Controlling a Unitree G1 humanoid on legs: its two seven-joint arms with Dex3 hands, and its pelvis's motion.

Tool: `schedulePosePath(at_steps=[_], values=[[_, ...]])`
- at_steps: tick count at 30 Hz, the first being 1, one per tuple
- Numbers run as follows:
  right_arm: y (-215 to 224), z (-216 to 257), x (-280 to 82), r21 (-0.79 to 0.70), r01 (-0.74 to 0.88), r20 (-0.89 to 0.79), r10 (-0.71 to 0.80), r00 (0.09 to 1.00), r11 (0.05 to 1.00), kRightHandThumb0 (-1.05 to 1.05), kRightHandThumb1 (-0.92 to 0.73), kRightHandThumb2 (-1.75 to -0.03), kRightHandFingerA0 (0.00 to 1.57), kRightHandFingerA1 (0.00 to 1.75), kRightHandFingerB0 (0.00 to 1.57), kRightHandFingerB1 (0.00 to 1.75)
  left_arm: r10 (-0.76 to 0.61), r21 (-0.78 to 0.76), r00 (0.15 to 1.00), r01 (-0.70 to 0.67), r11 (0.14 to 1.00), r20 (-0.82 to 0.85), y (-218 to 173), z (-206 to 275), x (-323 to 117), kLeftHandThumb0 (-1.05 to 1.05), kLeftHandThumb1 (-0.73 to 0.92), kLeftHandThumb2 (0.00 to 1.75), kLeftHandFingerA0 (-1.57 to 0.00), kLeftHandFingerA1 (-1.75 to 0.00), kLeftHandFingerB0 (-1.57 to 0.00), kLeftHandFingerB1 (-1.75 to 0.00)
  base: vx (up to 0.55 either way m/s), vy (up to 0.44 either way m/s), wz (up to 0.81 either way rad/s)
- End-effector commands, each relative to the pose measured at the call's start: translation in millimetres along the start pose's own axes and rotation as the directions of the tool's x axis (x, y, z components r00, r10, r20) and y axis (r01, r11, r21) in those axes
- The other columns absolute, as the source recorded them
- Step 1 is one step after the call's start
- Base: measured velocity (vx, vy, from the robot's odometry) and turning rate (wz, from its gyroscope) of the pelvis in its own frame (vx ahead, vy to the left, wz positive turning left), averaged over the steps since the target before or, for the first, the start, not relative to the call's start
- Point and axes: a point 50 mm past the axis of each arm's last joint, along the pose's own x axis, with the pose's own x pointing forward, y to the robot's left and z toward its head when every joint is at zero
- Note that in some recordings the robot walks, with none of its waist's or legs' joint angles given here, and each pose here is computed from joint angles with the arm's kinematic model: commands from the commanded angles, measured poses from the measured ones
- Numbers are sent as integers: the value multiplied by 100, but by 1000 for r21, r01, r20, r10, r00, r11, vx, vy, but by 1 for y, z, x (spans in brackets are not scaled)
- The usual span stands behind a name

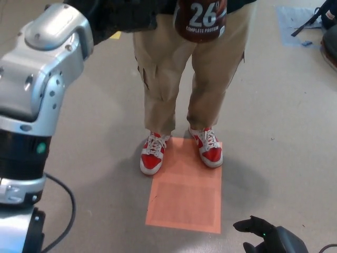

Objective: The robot recieved a bottle of protein shake from a person using its left hand and then shake the protein up and down 2 two times and hand it back to the person

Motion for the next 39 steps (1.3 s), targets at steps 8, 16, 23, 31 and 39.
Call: schedulePosePath(at_steps=[8,16,23,31,39], values=[[-12,-11,-8,-2,65,43,-65,997,998,-25,-78,-70,95,56,65,52,-422,-247,815,348,904,-397,-56,-24,-16,-95,61,95,0,-7,0,0,0,0,0],[-9,-12,-12,12,60,38,-61,997,998,-26,-78,-70,93,57,65,52,-421,-275,778,325,905,-466,-58,-49,-27,-93,58,95,0,-7,0,0,0,0,0],[-7,-14,-14,13,56,21,-56,998,998,-28,-79,-69,94,55,65,50,-417,-259,774,330,908,-477,-61,-48,-27,-90,56,93,0,-8,0,0,0,0,0],[-9,-10,-10,34,65,35,-66,997,997,-26,-79,-70,94,57,66,52,-354,-226,812,278,933,-464,-56,-38,-21,-85,60,61,0,-4,0,0,0,0,0],[-8,-10,-11,30,64,40,-65,997,997,-26,-79,-71,94,57,66,52,-261,-209,844,181,961,-468,-49,-31,-16,-82,60,59,0,0,0,0,0,0,0]])
